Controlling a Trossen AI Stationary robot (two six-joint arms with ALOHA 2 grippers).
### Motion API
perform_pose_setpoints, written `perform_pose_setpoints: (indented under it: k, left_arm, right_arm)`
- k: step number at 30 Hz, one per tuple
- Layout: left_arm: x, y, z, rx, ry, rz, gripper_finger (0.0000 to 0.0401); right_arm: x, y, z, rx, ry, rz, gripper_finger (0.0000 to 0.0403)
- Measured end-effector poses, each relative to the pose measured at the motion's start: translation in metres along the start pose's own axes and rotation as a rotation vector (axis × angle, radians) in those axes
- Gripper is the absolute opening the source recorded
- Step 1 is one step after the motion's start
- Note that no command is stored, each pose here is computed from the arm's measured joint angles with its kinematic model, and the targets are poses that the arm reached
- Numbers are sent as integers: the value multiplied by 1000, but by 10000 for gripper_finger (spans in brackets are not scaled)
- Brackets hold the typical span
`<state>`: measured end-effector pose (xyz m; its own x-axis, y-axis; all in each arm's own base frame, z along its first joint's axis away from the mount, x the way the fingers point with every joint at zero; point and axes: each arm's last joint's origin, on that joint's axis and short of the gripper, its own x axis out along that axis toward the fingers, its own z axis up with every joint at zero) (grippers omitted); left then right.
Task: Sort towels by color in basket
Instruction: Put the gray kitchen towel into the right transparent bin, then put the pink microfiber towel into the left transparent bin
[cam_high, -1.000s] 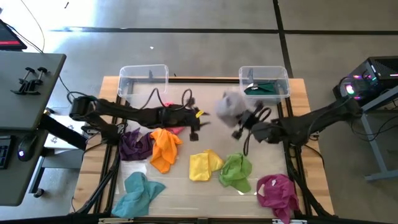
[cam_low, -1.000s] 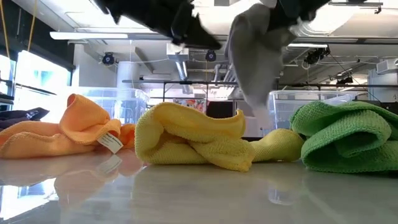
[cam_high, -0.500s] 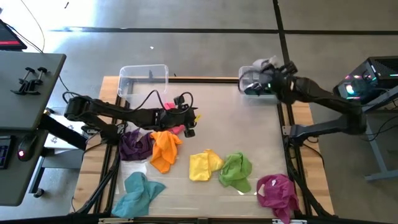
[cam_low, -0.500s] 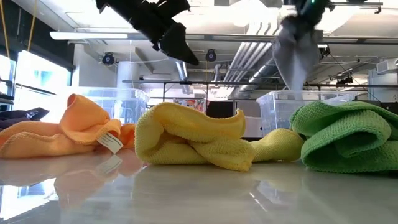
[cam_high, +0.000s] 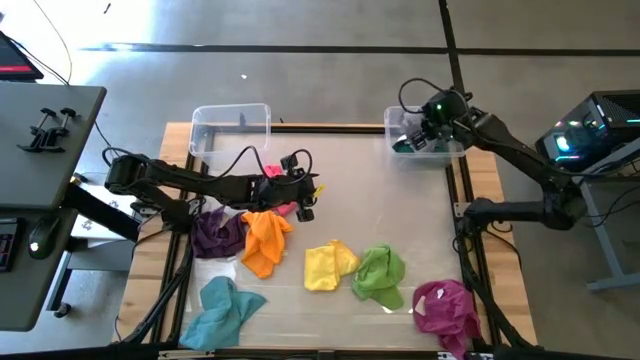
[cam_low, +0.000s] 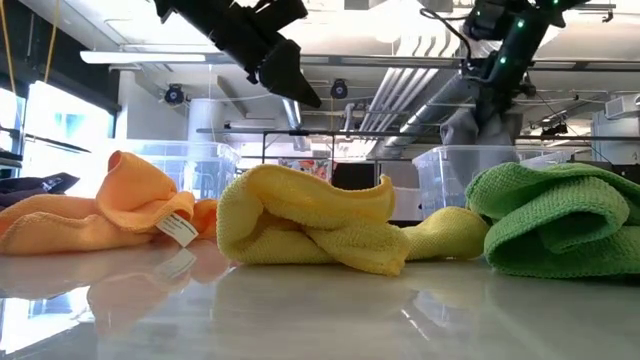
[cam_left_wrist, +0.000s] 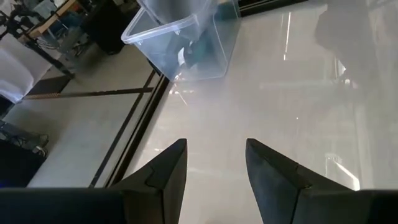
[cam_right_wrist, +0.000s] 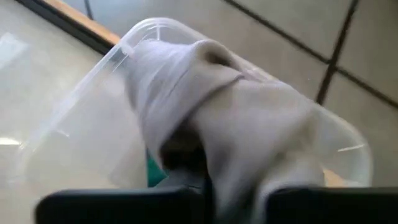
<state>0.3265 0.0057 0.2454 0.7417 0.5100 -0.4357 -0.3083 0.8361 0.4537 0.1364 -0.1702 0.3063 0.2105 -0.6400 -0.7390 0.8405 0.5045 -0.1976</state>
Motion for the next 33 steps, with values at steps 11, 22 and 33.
perform_pose_setpoints:
  k: [11, 22, 33]
  left_arm:
    - [0, -1, 1, -24, -13, -35, 151]
    - [-1, -3, 1, -31, -14, -55, 151]
    - [-6, -11, -32, -84, 298, -90, 151]
  right_arm:
    - [-13, -13, 5, 76, 31, 5, 188]
    - [-35, 88, 13, -171, -307, 571, 193]
    - [-43, 189, -79, -243, -479, 867, 193]
